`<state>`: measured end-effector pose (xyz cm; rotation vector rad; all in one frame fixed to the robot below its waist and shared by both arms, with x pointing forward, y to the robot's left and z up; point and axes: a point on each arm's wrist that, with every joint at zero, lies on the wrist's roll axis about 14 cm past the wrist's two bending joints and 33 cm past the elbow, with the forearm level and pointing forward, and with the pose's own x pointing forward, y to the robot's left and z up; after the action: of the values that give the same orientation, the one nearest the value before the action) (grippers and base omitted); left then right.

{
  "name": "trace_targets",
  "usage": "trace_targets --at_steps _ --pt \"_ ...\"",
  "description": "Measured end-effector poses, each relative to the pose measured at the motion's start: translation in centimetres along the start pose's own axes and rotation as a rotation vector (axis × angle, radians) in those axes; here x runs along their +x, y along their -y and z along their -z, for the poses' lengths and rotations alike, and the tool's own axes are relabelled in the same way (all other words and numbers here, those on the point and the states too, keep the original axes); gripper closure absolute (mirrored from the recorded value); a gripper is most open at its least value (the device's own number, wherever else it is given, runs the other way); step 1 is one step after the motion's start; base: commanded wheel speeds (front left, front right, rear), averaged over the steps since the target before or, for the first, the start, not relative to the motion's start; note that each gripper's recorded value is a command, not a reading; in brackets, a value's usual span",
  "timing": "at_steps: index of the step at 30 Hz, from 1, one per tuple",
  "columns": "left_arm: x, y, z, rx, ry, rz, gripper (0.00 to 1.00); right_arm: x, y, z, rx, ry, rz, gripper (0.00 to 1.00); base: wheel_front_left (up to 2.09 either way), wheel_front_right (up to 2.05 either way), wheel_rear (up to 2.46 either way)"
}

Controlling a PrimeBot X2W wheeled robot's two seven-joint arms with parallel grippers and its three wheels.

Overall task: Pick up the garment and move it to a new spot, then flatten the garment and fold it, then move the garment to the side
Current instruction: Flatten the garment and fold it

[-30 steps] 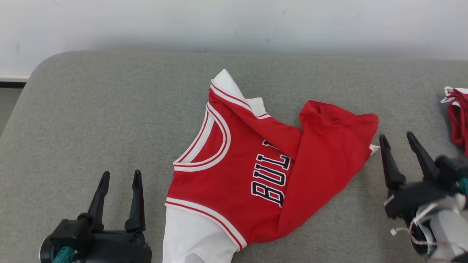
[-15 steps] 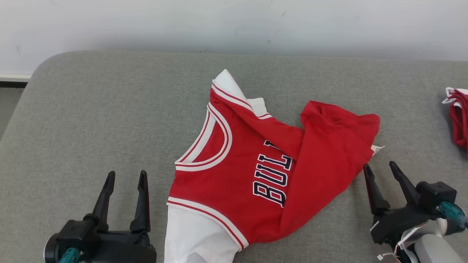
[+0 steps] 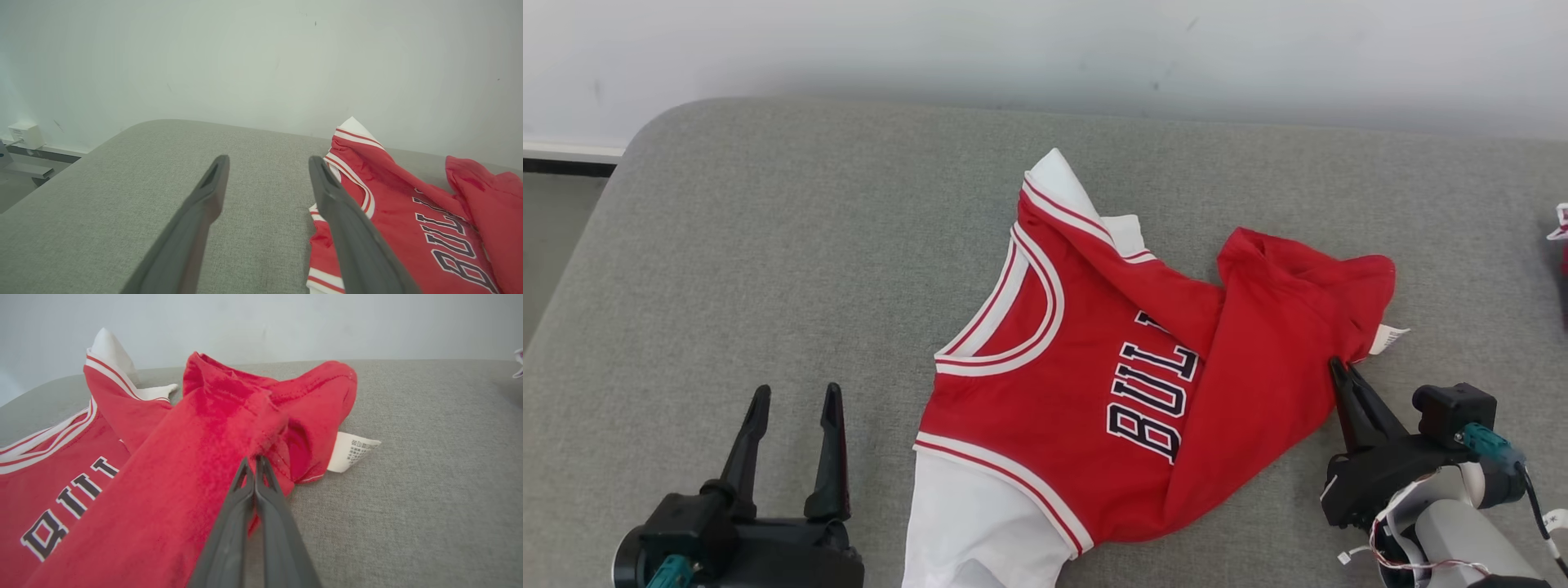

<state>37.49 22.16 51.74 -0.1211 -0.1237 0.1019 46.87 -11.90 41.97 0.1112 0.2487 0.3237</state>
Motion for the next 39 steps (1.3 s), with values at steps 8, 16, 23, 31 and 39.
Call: trace_targets --at_steps 8,16,23,31,39 --pt "-0.1 1.4 0.5 -0.016 -0.014 0.036 0.0 -3.7 0.0 -0.8 -0.006 0.07 0.0 1.0 0.0 0.0 0.0" --pt "0.6 3.3 1.1 -0.039 -0.025 0.087 0.0 -7.9 1.6 -0.2 0.0 0.069 0.066 1.0 0.0 0.0 0.0" --pt "0.7 3.9 1.1 -0.043 -0.024 0.103 0.0 -10.3 2.1 0.2 0.031 0.059 0.124 0.0 0.0 0.0 0.0" --pt "0.5 4.1 0.7 -0.044 -0.013 0.111 0.0 -11.2 2.9 -2.4 0.003 0.142 0.165 0.0 0.0 0.0 0.0" --pt "-0.2 3.8 0.2 -0.031 -0.001 0.102 0.0 -12.2 3.1 -5.4 -0.019 0.262 0.185 0.0 0.0 0.0 0.0"
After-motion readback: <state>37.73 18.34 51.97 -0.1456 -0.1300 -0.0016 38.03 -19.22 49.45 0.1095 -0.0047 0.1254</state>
